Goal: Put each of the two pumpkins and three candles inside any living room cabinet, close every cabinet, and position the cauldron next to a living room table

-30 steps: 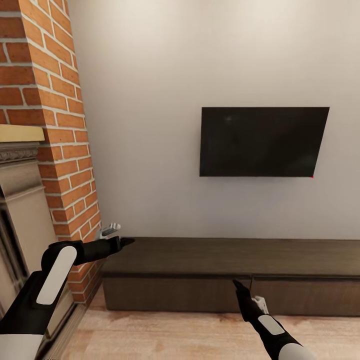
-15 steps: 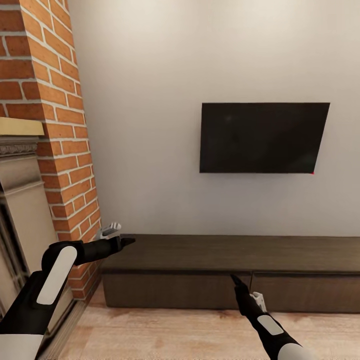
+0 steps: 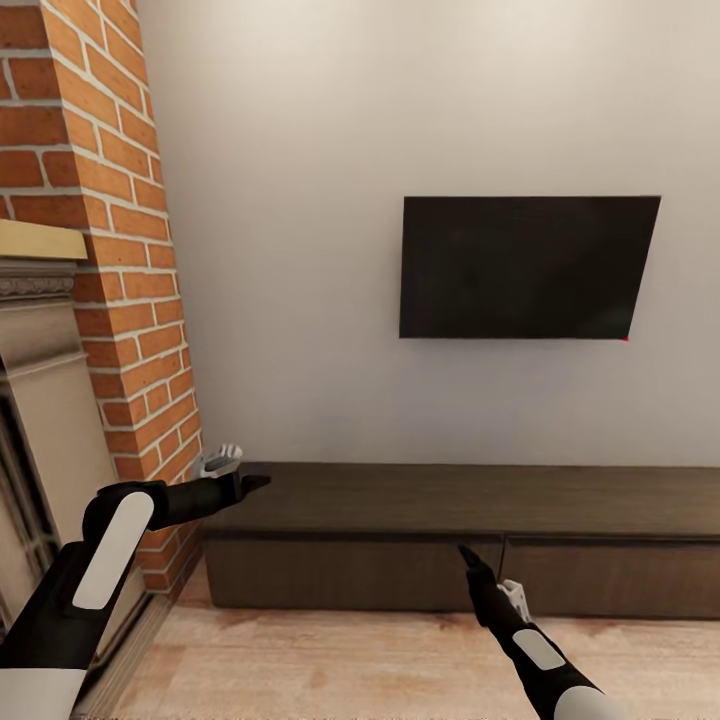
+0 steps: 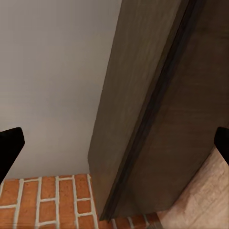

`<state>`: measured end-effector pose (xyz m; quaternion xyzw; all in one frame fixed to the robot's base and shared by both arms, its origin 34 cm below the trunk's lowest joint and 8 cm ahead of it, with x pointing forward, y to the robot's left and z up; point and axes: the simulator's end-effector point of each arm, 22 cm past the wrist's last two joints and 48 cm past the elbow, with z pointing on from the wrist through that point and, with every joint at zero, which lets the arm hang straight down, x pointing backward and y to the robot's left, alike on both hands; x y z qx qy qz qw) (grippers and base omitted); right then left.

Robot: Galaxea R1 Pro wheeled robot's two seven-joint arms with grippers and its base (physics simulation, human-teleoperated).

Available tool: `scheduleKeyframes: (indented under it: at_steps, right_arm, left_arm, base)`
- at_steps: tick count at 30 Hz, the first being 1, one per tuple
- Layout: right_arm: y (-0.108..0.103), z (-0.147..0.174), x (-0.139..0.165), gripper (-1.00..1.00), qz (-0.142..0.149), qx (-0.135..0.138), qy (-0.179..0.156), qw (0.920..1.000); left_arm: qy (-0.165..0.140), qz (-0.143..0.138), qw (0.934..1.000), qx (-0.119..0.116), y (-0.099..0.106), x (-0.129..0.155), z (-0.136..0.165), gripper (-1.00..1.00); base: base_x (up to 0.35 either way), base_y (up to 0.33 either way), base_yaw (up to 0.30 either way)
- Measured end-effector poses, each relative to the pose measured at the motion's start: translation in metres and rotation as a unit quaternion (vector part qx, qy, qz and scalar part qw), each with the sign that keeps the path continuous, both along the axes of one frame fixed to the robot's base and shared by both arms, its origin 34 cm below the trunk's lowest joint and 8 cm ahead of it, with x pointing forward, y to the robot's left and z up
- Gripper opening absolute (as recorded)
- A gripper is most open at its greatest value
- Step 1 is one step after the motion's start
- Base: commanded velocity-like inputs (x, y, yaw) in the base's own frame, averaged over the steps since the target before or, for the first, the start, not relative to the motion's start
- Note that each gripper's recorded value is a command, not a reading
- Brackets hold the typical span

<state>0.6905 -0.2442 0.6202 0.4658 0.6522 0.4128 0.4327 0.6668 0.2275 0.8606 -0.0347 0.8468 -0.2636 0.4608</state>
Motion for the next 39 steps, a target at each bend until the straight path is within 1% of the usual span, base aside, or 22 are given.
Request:
scheduleKeyframes:
  at_steps: [30, 34, 39]
  right_arm:
    - [0.003, -0.062, -0.012, 1.0, 0.003, 0.001, -0.003, 1.0]
    - [0.009, -0.07, -0.014, 1.0, 0.006, 0.003, -0.003, 1.0]
    - [0.012, -0.081, -0.016, 1.0, 0.007, 0.004, -0.004, 1.0]
  left_arm:
    - [-0.002, -0.001, 1.0, 0.0, -0.001, -0.012, -0.062, 1.0]
    - [-0.001, -0.001, 1.0, 0.0, -0.001, -0.014, -0.071, 1.0]
    - [-0.002, -0.001, 1.0, 0.0, -0.001, -0.017, -0.081, 1.0]
  base:
    - [0.0, 0.0, 0.0]
    - [0.0, 0.0, 0.0]
    - [0.0, 0.0, 0.0]
